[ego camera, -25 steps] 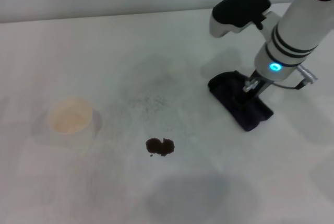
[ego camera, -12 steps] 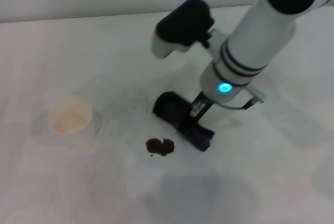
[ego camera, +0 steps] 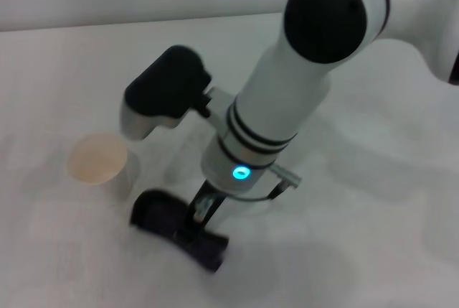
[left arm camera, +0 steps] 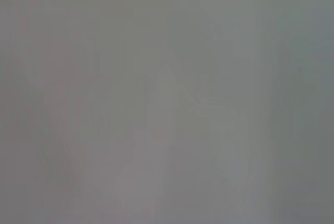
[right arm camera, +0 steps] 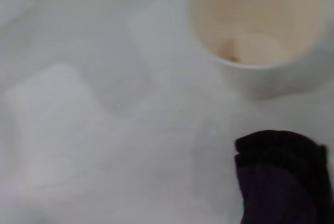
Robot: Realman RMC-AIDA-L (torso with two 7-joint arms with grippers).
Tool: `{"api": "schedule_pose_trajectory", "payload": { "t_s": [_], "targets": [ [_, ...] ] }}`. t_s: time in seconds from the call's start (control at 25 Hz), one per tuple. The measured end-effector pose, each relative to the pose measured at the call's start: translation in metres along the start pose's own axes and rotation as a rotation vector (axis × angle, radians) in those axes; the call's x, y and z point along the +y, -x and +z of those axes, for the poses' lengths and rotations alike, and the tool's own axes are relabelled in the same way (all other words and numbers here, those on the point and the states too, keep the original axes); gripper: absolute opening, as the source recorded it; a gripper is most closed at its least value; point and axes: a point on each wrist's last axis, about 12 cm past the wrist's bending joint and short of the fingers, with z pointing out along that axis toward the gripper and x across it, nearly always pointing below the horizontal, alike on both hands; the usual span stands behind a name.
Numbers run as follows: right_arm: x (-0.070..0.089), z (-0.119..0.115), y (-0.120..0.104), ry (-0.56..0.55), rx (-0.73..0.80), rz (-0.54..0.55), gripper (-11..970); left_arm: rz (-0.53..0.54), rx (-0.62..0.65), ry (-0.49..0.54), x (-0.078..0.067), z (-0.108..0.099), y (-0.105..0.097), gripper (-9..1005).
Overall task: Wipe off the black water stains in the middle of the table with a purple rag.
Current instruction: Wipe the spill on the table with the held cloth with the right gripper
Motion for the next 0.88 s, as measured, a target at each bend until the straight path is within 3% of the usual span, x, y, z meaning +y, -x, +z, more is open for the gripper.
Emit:
{"api": "schedule_pose_trajectory", "payload": {
  "t_s": [0.16,0.28,0.72,0.88],
  "targets": [
    [0.014,0.004,0.004,0.040,0.006,-0.044,90,-0.004,0.000,0.000,-0.002,0.000,-0.001,893],
    [0.006,0.004,0.003,0.008,0.008,-0.032,91,-0.004,0.001,0.000,-0.002,0.000,-0.001,893],
    [-0.071,-0.025,-0.017,-0.250,0.019,0.126,91,0.003,0.006,0.009,0.002,-0.003,-0.001,892],
    [-0.088,-0.034,-0.026,-0.324,0.032,0.176,90,0.005,0.005,0.008,0.002,-0.002,0.000,892]
  ]
}}
